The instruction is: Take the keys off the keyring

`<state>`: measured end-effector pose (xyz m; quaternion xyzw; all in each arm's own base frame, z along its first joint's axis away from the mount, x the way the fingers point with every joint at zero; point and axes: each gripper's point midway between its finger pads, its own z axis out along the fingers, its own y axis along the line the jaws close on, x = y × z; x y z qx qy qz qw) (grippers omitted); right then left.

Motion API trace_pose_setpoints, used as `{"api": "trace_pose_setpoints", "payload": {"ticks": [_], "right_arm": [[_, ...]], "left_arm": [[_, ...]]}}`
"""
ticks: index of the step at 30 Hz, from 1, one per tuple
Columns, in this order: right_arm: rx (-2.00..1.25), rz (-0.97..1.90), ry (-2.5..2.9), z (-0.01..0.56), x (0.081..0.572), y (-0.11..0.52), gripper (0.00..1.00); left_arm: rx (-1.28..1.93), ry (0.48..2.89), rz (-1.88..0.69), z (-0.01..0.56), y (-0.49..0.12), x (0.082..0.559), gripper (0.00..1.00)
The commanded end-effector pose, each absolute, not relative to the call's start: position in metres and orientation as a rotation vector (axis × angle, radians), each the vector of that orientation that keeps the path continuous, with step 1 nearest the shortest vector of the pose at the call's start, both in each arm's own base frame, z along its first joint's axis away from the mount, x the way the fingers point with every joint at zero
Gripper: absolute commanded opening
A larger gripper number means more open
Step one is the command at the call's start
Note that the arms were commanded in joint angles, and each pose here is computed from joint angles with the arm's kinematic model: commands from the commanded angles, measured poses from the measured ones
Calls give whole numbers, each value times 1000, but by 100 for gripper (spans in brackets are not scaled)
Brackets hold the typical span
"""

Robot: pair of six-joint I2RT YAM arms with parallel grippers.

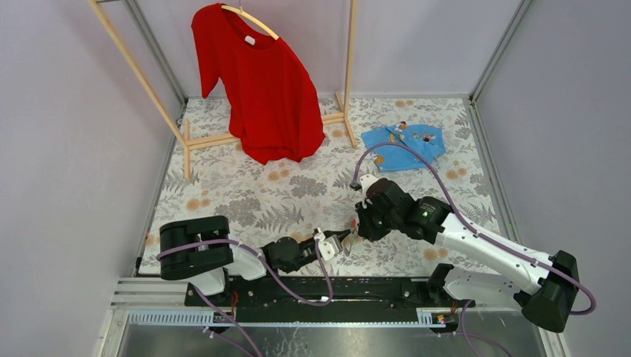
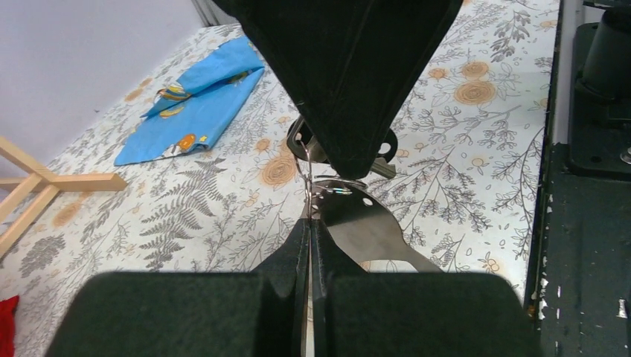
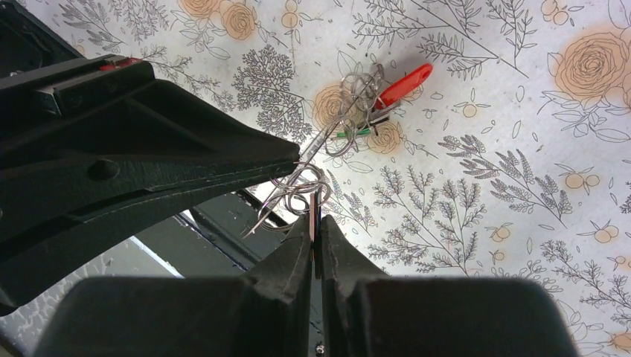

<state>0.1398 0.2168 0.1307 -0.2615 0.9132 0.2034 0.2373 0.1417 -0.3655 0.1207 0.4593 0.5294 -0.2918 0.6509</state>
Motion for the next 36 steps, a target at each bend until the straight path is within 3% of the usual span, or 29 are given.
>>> {"api": "trace_pose_setpoints", "payload": {"ticks": [1,6,10,13,28,36], "right_arm": [[-718,609,2365,153,151,226,0],[-724,629,2323,159,153,228,0],[-737,648,2296,162,153,230,0],[-752,668,2286,162,151,233,0],[-838,700,2270,161,148,242,0],[-892,782,2184,178,163,280,0]], "left_arm": [[1025,1208,-592,118,-353,147,0],[1008,1213,-582,120,-353,150,1],[968,1216,-583,128,-351,153,19],[957,1206,-584,133,-350,153,27],[997,1153,-703,157,-359,134,36],[910,1234,-582,160,-328,152,41]]}}
